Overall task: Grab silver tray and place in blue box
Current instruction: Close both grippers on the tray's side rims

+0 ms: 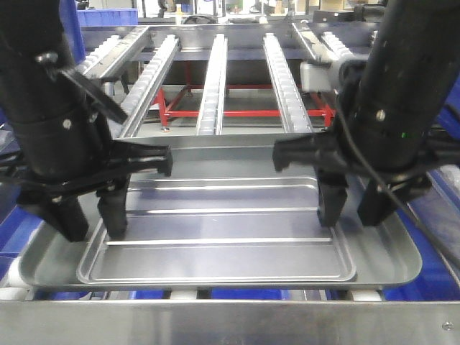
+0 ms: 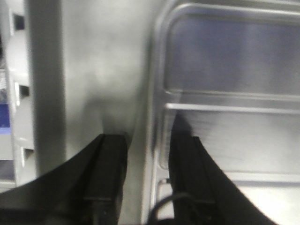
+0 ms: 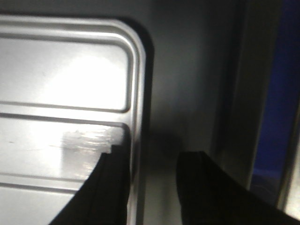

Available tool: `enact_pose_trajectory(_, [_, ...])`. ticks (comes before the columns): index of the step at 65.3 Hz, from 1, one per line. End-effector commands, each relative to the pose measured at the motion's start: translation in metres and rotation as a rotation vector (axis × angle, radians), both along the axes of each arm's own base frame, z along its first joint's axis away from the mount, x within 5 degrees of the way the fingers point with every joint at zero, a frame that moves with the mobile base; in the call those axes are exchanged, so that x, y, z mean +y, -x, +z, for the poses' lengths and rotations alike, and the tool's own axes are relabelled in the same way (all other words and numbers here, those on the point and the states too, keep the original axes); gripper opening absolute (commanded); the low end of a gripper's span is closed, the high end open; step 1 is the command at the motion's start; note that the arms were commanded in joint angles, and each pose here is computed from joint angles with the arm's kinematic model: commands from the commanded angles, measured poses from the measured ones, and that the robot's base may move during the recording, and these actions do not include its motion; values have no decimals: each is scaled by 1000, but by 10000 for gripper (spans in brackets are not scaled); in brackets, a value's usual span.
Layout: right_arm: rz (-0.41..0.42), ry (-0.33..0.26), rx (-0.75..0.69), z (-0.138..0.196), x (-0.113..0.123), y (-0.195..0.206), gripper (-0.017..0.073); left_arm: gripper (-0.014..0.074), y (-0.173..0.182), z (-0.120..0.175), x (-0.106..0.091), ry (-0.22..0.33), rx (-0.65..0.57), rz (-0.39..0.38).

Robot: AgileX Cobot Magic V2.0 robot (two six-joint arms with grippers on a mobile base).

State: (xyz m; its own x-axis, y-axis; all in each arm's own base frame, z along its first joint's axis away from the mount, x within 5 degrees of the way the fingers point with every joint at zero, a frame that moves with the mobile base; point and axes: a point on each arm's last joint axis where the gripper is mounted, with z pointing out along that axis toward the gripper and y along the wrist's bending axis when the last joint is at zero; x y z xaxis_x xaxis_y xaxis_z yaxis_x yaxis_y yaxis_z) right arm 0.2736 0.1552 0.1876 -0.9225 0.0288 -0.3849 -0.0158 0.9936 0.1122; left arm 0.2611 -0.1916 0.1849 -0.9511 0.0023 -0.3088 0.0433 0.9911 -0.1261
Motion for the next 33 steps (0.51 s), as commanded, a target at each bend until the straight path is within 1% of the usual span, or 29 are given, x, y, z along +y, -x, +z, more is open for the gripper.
enact_pose_trajectory(1, [19,-40,-81,18,4,-6,375,161,-4,18,-3,52,-59,0])
enact_pose_trajectory(33, [19,-40,-80,18,4,-6,373,155,-4,18,-3,54,-58,2])
